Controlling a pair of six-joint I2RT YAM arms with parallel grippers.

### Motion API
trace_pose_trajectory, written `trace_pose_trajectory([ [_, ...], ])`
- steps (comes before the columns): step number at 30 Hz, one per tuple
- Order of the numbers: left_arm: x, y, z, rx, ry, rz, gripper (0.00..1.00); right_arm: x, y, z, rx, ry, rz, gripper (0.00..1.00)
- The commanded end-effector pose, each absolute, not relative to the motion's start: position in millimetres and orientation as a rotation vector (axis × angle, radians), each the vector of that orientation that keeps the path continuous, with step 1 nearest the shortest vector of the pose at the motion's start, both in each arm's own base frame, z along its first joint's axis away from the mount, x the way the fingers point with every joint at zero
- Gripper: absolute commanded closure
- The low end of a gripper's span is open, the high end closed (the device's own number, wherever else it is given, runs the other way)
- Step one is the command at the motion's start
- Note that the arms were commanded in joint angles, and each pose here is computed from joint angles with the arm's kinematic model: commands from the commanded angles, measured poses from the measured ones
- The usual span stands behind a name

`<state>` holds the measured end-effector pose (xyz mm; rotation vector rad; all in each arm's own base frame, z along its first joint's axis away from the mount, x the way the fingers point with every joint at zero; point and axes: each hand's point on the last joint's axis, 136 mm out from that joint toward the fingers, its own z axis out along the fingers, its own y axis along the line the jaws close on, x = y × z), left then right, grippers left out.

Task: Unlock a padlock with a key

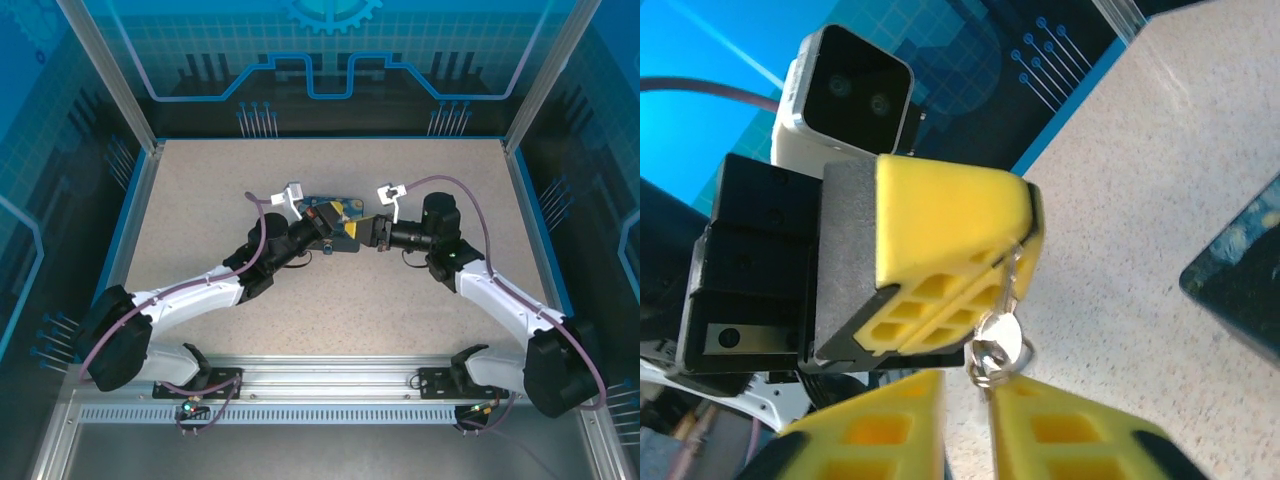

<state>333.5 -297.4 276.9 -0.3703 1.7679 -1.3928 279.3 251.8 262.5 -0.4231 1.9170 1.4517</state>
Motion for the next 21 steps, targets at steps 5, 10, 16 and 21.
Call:
trace_pose_trajectory([
  [5, 331.8, -292.0, 299.1, -0.313, 1.666, -1.413, 1.00, 285.3, 207.5, 272.4, -0.222, 1.882, 1.395, 0.46],
  [10, 331.0, -288.3, 306.1, -0.317, 1.595, -1.441, 1.00, 299.1, 201.9, 276.4, 0.019, 1.880, 1.431, 0.46],
  [16, 333.2, -284.2, 309.0, -0.358, 1.548, -1.447, 1.00, 312.2, 206.8, 287.3, 0.249, 1.785, 1.525, 0.46],
  [21, 336.6, -281.2, 305.5, -0.424, 1.533, -1.421, 1.00, 318.1, 223.6, 290.7, 0.295, 1.732, 1.550, 0.48],
])
